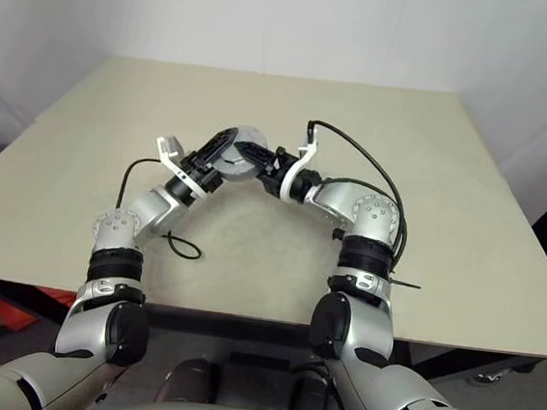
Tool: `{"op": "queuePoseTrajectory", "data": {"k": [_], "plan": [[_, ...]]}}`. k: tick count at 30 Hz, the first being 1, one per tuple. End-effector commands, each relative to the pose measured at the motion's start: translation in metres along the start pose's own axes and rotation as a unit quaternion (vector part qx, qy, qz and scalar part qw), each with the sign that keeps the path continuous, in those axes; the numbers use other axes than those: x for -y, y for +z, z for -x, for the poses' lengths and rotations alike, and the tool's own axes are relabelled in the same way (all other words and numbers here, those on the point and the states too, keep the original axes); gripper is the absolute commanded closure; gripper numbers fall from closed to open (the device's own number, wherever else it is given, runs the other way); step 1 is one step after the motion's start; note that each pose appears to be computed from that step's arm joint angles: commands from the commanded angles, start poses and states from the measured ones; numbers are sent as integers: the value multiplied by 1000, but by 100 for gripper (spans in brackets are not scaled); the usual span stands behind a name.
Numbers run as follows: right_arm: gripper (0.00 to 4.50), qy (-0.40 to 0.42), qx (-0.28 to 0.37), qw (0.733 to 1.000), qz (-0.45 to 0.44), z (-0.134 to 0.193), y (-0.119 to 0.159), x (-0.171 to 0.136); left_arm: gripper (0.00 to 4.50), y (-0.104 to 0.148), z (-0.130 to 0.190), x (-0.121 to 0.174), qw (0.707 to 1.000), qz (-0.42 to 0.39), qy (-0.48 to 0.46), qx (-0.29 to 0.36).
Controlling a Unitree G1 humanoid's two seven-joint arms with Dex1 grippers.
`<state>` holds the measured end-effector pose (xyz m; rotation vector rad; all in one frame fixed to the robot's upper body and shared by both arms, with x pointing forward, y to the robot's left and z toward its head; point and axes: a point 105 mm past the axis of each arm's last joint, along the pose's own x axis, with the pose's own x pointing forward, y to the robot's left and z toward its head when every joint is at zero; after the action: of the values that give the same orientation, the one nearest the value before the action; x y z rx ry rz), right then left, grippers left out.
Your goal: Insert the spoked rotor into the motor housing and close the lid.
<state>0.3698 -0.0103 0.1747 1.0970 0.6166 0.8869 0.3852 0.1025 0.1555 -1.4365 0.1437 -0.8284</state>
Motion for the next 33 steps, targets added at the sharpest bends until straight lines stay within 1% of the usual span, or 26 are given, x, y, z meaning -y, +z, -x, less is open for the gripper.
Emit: {"op": "queuePoseTrajectory", "data": {"k": [1, 3, 4, 8, 11, 13, 15, 20, 22, 25, 28, 30, 33], "plan": [[247, 51, 35, 998, 28, 0, 12, -26, 224, 7, -3, 7, 1000, -24, -5, 3], [173, 52, 43, 997, 30, 1, 14, -24, 224, 7, -3, 5, 1000, -28, 2, 3], [152, 48, 48, 997, 33, 1, 16, -23, 224, 6, -2, 4, 1000, -30, 4, 3], [17, 23, 79, 995, 63, 2, 25, -21, 224, 5, 0, 1, 999, -36, 12, 4], [17, 20, 88, 994, 66, 2, 27, -20, 224, 6, 0, -2, 999, -42, 20, 9], [17, 3, 98, 992, 73, 3, 30, -14, 224, 9, 2, -6, 998, -52, 35, 21], [17, -20, 111, 991, 78, 5, 34, -5, 224, 20, 7, -12, 995, -65, 54, 43], [17, -39, 113, 990, 81, 5, 34, 4, 224, 67, 38, -24, 980, -69, 102, 156], [17, -39, 113, 990, 81, 5, 34, 5, 224, 80, 49, -24, 973, -76, 112, 187], [17, -42, 111, 989, 85, 4, 33, 7, 224, 112, 76, -22, 952, -95, 135, 257], [17, -45, 106, 990, 87, 3, 31, 10, 224, 129, 98, -20, 940, -118, 155, 282], [17, -47, 103, 990, 87, 3, 29, 11, 224, 134, 106, -20, 933, -127, 169, 290], [17, -46, 101, 990, 86, 2, 29, 11, 224, 146, 122, -23, 916, -143, 208, 312]]}}
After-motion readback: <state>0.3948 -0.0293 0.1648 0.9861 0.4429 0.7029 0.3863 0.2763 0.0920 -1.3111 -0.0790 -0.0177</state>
